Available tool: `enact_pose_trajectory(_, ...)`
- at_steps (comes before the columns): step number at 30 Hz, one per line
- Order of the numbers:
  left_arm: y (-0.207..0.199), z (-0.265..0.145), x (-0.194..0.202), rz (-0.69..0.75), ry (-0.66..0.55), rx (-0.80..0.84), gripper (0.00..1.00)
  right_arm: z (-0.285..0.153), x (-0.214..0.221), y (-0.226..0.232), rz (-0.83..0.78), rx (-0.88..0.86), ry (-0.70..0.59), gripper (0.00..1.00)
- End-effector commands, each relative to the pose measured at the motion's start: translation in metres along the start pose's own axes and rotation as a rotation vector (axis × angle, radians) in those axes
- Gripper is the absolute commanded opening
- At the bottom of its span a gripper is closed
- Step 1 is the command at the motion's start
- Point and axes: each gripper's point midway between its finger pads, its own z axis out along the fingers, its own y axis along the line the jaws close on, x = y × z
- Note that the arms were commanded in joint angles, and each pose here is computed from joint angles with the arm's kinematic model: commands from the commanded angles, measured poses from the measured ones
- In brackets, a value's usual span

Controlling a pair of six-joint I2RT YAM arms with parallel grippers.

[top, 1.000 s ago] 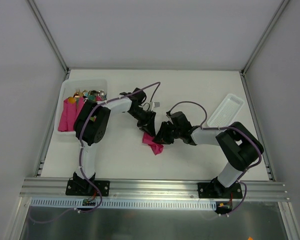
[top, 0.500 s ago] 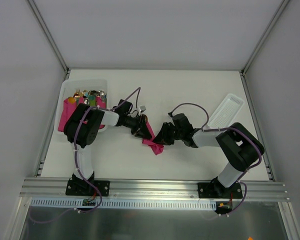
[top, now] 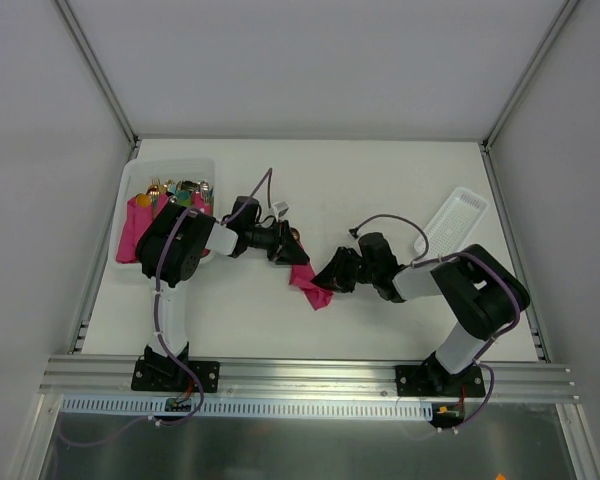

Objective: Place the utensils on the paper napkin and roll it up

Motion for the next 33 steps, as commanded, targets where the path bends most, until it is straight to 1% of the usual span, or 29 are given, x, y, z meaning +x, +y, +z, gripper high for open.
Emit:
enact_pose_trajectory(1,-0.012,-0.002,-0.008,0.018,-0.023,0.06,0.26,-0.024,0.047,-0.127,0.204,0.415,0.039,0.22)
enact_pose_trajectory(3,-0.016,-0.003,-0.011,0.026,-0.033,0.06,0.27,-0.021,0.042,-0.125,0.246,0.397,-0.005,0.22)
enact_pose_trajectory(6,-0.02,-0.003,-0.016,0.036,-0.042,0.063,0.27,-0.02,0.042,-0.128,0.283,0.401,-0.026,0.21)
enact_pose_trajectory(12,-0.022,0.0,-0.021,0.006,-0.051,0.065,0.27,-0.018,0.032,-0.126,0.306,0.403,-0.079,0.21)
enact_pose_trajectory(16,-0.011,0.003,-0.019,-0.017,-0.056,0.04,0.27,-0.015,0.025,-0.12,0.303,0.389,-0.094,0.21)
enact_pose_trajectory(18,0.001,0.006,-0.018,-0.042,-0.049,0.014,0.27,-0.014,0.026,-0.116,0.297,0.38,-0.086,0.2)
enact_pose_trajectory(20,0.014,0.008,-0.016,-0.042,-0.043,-0.026,0.24,-0.014,0.024,-0.111,0.276,0.363,-0.083,0.2)
enact_pose_trajectory(21,0.024,0.008,-0.013,-0.082,-0.034,-0.07,0.21,-0.014,0.025,-0.109,0.265,0.354,-0.075,0.2)
enact_pose_trajectory(23,0.038,0.009,-0.01,-0.089,-0.02,-0.114,0.17,-0.015,0.023,-0.1,0.229,0.323,-0.073,0.2)
enact_pose_trajectory(24,0.044,0.009,-0.008,-0.123,-0.003,-0.144,0.15,-0.016,0.025,-0.096,0.193,0.305,-0.052,0.2)
enact_pose_trajectory(26,0.055,0.009,-0.006,-0.116,0.011,-0.19,0.12,-0.019,0.023,-0.085,0.151,0.27,-0.044,0.2)
enact_pose_trajectory(27,0.057,0.009,-0.009,-0.114,0.012,-0.205,0.1,-0.02,0.024,-0.083,0.121,0.259,-0.033,0.2)
enact_pose_trajectory(28,0.061,0.008,-0.006,-0.135,0.021,-0.224,0.09,-0.021,0.024,-0.08,0.104,0.253,-0.026,0.2)
enact_pose_trajectory(33,0.068,0.009,-0.007,-0.14,0.026,-0.252,0.03,-0.031,0.02,-0.058,0.004,0.195,-0.02,0.22)
